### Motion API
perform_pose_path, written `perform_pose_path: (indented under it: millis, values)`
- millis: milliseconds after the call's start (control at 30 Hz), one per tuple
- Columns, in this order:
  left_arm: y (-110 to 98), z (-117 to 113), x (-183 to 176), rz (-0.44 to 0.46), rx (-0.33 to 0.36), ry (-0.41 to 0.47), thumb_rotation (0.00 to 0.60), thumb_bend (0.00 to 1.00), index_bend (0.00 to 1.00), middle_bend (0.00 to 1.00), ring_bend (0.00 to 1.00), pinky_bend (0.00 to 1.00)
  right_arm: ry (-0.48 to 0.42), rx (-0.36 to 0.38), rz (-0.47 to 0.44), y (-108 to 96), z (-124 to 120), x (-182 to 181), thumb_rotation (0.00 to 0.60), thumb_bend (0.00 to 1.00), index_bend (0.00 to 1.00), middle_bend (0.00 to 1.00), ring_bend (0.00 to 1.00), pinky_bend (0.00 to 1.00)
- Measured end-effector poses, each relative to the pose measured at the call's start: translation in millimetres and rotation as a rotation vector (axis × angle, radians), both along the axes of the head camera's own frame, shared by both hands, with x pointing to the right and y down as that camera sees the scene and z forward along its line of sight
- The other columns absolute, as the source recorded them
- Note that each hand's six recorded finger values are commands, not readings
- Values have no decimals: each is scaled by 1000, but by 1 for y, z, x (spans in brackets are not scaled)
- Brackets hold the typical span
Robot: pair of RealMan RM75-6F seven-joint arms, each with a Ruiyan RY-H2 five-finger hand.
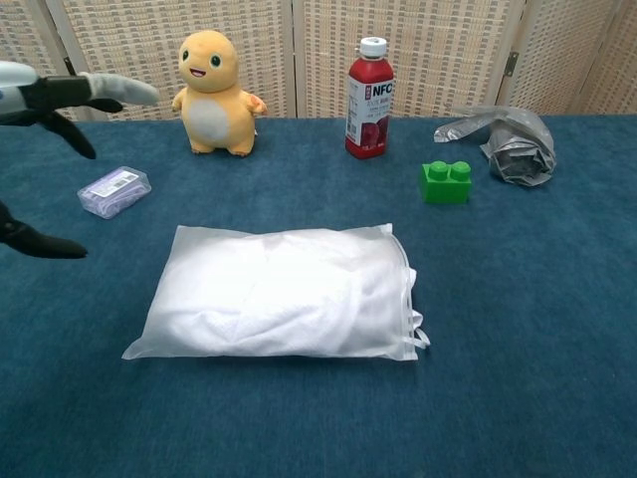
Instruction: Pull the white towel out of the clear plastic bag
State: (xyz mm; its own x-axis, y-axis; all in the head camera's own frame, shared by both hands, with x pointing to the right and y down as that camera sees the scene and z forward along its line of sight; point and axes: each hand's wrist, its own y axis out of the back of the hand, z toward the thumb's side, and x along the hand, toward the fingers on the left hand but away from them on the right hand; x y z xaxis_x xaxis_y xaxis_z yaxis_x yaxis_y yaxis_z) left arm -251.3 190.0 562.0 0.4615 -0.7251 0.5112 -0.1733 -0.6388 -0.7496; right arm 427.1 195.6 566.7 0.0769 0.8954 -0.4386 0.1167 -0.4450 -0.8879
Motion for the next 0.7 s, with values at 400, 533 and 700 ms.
perform_pose_path:
  millis: [400,533,700]
  values:
    - [-5,23,73,142,-69,10,600,0,0,0,0,48,1,-3,21,4,-1,13,600,286,391,590,492,566]
    - [-3,35,84,157,-100,-9,600,0,0,0,0,14,3,-7,18,5,0,13,600,286,391,590,492,566]
    - [-1,49,93,168,-135,-38,600,0,0,0,0,0,4,-12,13,4,0,10,600,286,391,590,492,566]
